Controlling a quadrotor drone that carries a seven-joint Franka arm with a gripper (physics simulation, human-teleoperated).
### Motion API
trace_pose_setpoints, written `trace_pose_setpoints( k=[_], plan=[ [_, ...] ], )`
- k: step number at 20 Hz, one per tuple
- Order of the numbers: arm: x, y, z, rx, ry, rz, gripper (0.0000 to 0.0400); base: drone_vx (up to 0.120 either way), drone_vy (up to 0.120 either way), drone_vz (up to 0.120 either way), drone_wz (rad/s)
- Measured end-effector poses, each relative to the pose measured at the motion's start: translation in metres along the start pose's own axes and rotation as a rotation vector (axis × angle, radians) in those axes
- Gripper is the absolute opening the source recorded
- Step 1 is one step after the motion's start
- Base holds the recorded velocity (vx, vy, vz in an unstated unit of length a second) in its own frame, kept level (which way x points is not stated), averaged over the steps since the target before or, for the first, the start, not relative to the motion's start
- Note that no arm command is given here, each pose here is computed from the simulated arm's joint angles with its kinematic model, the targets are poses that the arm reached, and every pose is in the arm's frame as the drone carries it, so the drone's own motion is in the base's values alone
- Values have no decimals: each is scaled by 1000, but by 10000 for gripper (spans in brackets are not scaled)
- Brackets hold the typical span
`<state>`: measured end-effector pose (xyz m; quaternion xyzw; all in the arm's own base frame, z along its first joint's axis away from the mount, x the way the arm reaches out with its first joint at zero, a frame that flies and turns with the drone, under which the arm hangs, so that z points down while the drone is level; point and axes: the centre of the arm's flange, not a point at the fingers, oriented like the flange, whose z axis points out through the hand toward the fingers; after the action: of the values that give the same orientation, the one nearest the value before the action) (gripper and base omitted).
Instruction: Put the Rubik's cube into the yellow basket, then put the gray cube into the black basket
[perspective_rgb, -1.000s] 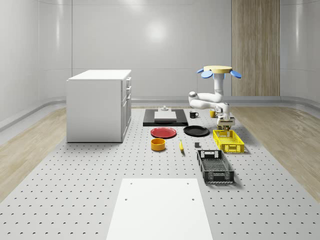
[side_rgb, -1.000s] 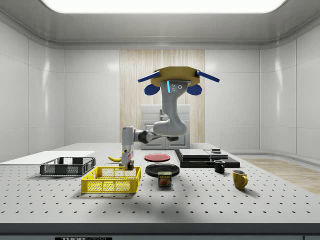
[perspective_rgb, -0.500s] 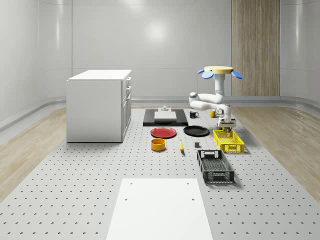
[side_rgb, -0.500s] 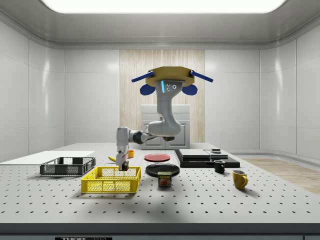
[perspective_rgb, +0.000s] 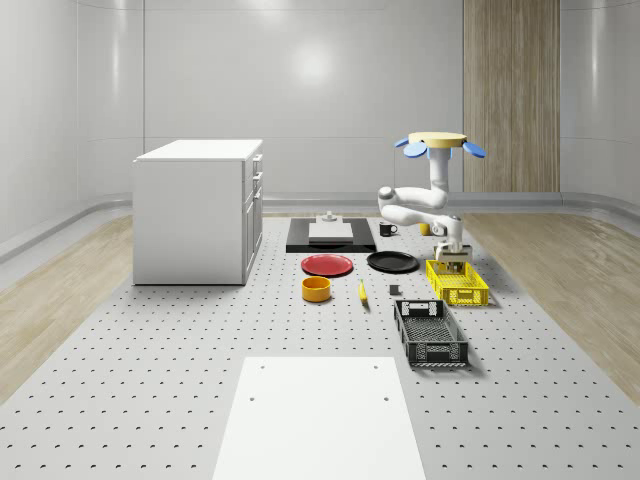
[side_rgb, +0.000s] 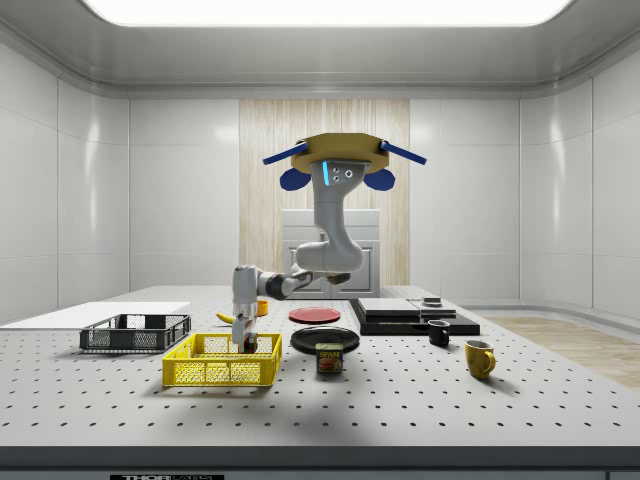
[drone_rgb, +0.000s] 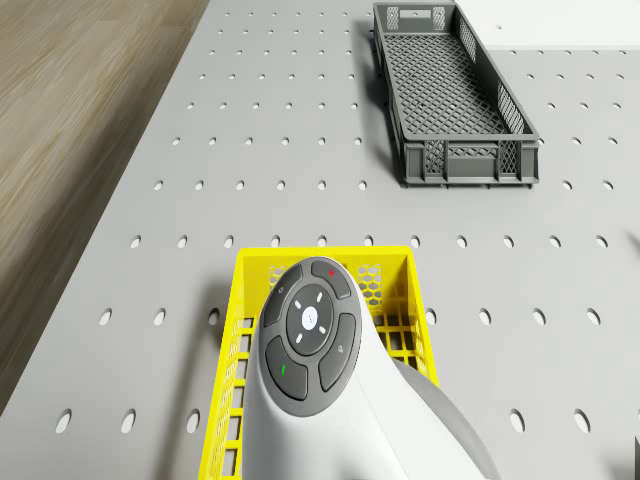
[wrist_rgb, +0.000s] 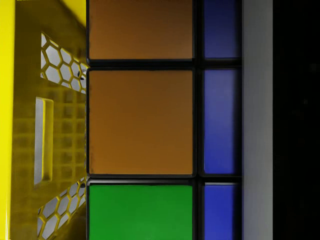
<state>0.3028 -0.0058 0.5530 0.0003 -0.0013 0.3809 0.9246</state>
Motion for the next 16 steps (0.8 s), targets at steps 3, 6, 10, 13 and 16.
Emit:
trace_pose_setpoints(
  k=[3,6,10,13,16],
  plan=[
    [0,0,12,0,0,-2,325,0,0,0,0],
    [0,0,23,0,0,-4,325,0,0,0,0],
    [0,0,33,0,0,-3,346,0,0,0,0],
    [0,0,36,0,0,0,375,0,0,0,0],
    [0,0,29,0,0,2,388,0,0,27,0]
  ],
)
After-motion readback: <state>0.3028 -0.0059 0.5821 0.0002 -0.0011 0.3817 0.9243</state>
